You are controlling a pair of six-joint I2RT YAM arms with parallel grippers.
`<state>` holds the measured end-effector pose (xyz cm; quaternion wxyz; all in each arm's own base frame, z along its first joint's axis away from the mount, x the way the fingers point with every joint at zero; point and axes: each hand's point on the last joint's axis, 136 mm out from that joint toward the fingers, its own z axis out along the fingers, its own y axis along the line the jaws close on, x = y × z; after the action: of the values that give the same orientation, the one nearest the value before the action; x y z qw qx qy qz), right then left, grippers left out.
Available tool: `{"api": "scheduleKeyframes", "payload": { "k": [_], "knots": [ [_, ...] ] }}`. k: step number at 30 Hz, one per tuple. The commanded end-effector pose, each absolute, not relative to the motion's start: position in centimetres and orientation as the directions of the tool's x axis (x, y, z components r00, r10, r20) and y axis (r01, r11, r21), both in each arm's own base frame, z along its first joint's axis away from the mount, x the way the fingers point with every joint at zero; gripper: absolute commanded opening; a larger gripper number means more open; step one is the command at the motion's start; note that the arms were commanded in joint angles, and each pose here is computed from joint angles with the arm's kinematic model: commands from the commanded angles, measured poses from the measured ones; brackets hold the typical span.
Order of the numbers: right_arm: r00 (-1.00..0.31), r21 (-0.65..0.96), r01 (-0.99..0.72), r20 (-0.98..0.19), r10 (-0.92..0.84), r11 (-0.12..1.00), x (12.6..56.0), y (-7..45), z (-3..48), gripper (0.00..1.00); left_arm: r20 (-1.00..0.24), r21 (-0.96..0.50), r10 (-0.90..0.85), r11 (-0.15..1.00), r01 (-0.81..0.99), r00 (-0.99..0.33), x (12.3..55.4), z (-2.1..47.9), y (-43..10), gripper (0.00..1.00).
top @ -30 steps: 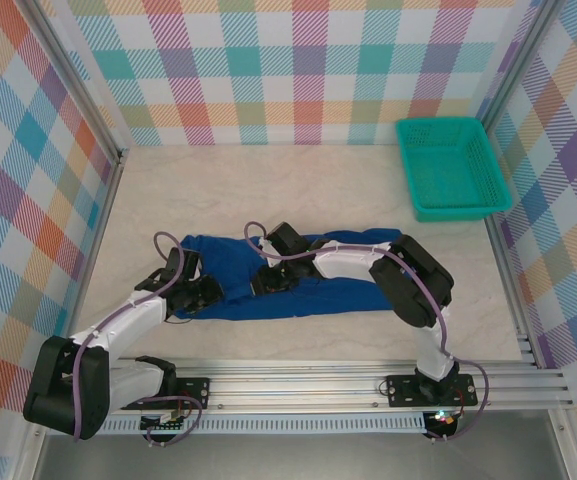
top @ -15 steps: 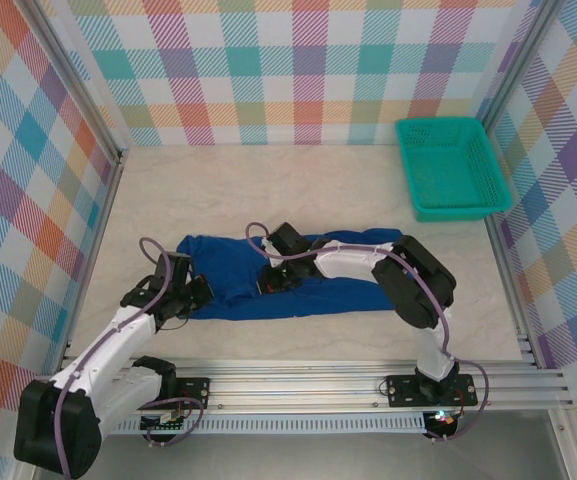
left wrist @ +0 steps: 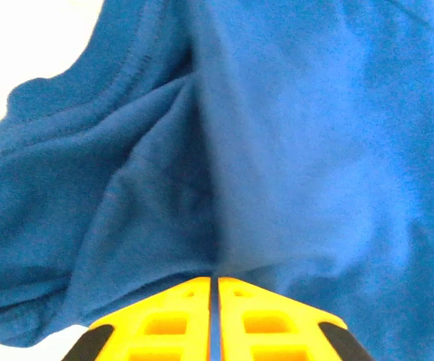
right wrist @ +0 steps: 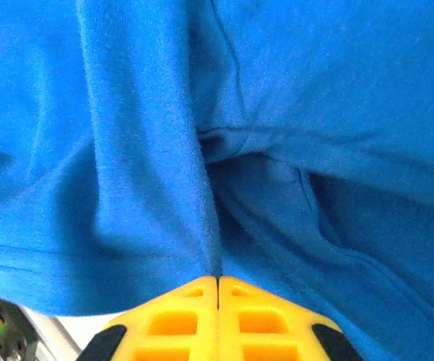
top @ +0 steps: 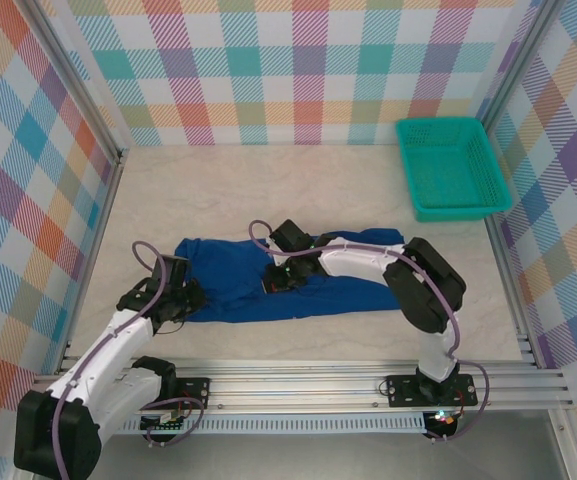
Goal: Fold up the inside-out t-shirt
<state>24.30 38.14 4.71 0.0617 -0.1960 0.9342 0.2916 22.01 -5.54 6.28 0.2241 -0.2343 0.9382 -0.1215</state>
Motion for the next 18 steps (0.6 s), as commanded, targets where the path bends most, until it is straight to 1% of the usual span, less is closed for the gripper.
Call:
{"api": "scheduleKeyframes", "payload": {
  "k": [1, 4, 6, 9, 11, 13, 16, 18],
  "knots": [
    [-0.923, 0.456, -0.384, -0.183, -0.337, 0.803, 24.5, 36.7, 3.2, 0.12, -0.41, -0.242, -0.495, 0.869, -0.432, -0.766, 22.7, 6.5, -3.4, 0.24],
    [-0.907, 0.436, -0.419, -0.233, -0.349, 0.797, 24.8, 36.4, 4.4, 0.18, -0.445, -0.213, -0.487, 0.873, -0.439, -0.752, 23.1, 7.3, -2.7, 0.38],
    [-0.885, 0.444, -0.462, -0.283, -0.37, 0.767, 24.7, 36.8, 5.6, 0.24, -0.447, -0.235, -0.484, 0.875, -0.423, -0.752, 23.1, 7.7, -3.1, 0.44],
    [-0.853, 0.483, -0.519, -0.344, -0.391, 0.705, 24.1, 38.1, 7.1, 0.3, -0.375, -0.34, -0.502, 0.856, -0.388, -0.779, 22.4, 7.5, -5.3, 0.5],
    [-0.853, 0.519, -0.52, -0.355, -0.382, 0.678, 23.8, 38.9, 7.5, 0.32, -0.3, -0.407, -0.512, 0.832, -0.377, -0.805, 21.3, 6.9, -7.0, 0.51],
    [-0.857, 0.536, -0.514, -0.355, -0.374, 0.67, 23.8, 39.4, 7.5, 0.32, -0.256, -0.422, -0.51, 0.823, -0.38, -0.821, 20.3, 6.3, -7.8, 0.5],
    [-0.859, 0.535, -0.511, -0.347, -0.377, 0.673, 23.9, 39.5, 7.1, 0.32, -0.238, -0.423, -0.501, 0.824, -0.376, -0.832, 19.2, 5.6, -8.2, 0.48],
    [-0.859, 0.54, -0.511, -0.343, -0.38, 0.669, 24.0, 39.8, 6.9, 0.32, -0.226, -0.437, -0.5, 0.819, -0.372, -0.836, 19.2, 5.3, -8.6, 0.45]
  ]
}}
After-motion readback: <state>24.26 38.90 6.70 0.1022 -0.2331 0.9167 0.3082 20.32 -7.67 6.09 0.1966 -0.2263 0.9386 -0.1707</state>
